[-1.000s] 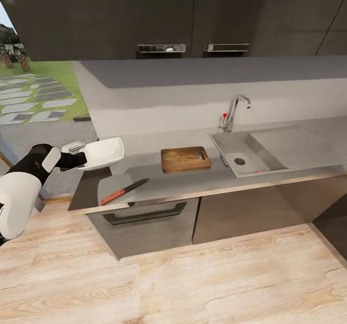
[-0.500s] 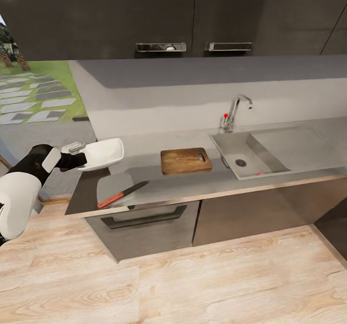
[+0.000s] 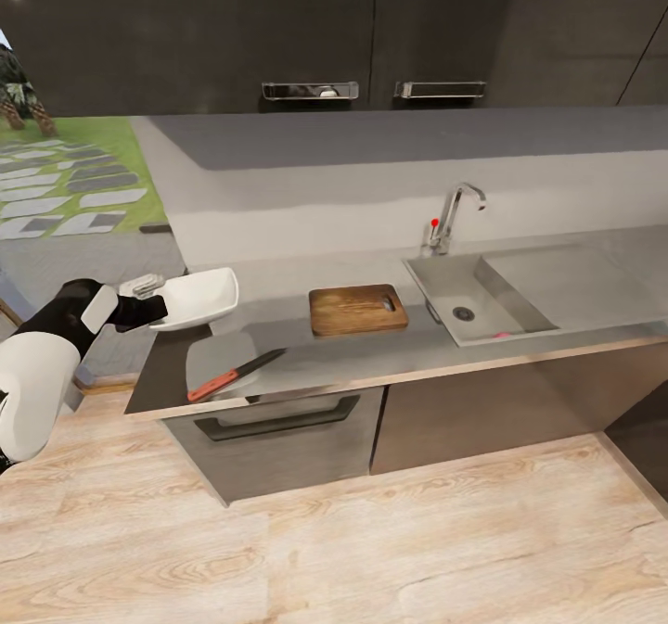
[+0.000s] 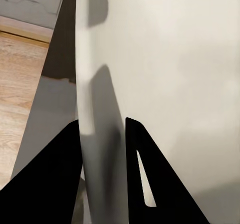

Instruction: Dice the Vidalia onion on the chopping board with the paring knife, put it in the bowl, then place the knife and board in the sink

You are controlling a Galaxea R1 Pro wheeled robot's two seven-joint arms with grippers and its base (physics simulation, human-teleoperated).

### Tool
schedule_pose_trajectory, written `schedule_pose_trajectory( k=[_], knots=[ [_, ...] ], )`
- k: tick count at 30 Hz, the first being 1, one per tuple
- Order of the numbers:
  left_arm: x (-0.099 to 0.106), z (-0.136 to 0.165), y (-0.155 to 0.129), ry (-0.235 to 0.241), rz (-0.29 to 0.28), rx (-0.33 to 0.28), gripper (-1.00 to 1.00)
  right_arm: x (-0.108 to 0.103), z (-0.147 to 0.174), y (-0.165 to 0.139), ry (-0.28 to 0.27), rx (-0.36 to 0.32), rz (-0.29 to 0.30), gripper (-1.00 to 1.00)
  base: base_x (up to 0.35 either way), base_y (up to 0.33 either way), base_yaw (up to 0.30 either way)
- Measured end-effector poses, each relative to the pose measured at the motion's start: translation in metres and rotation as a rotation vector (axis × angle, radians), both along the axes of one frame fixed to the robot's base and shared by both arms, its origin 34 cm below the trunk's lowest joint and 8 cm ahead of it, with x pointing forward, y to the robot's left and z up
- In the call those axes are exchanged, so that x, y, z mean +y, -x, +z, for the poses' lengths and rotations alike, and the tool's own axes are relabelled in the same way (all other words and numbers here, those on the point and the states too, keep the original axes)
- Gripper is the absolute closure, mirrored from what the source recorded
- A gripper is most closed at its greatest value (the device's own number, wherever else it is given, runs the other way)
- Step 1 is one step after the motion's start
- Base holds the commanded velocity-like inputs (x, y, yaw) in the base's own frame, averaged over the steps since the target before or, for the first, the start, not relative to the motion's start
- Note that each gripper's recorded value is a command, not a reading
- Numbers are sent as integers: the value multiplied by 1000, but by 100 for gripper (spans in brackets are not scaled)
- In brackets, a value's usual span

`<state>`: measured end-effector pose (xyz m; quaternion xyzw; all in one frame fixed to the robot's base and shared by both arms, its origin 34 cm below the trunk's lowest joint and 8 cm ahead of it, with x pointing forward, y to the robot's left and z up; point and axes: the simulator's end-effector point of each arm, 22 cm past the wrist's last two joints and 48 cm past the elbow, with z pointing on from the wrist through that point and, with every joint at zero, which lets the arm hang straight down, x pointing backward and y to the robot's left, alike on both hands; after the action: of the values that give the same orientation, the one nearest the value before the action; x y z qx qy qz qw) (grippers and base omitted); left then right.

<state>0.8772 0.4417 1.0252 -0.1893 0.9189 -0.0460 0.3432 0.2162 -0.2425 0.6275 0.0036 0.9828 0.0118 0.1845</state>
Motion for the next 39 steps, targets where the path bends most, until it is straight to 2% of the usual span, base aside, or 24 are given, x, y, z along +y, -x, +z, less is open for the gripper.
schedule_pose_trajectory(
  k=[20,28,39],
  knots=[
    [-1,-20,-1,1,-1,24,100,-1,-3,10,2,27,-3,-100,0,0,0],
    [-3,-30,-1,1,-6,37,100,-1,-4,15,2,40,-2,-100,114,-128,0],
    [-5,-40,-2,2,-7,50,100,-1,-5,20,2,53,-1,-100,10,-11,0]
  ],
)
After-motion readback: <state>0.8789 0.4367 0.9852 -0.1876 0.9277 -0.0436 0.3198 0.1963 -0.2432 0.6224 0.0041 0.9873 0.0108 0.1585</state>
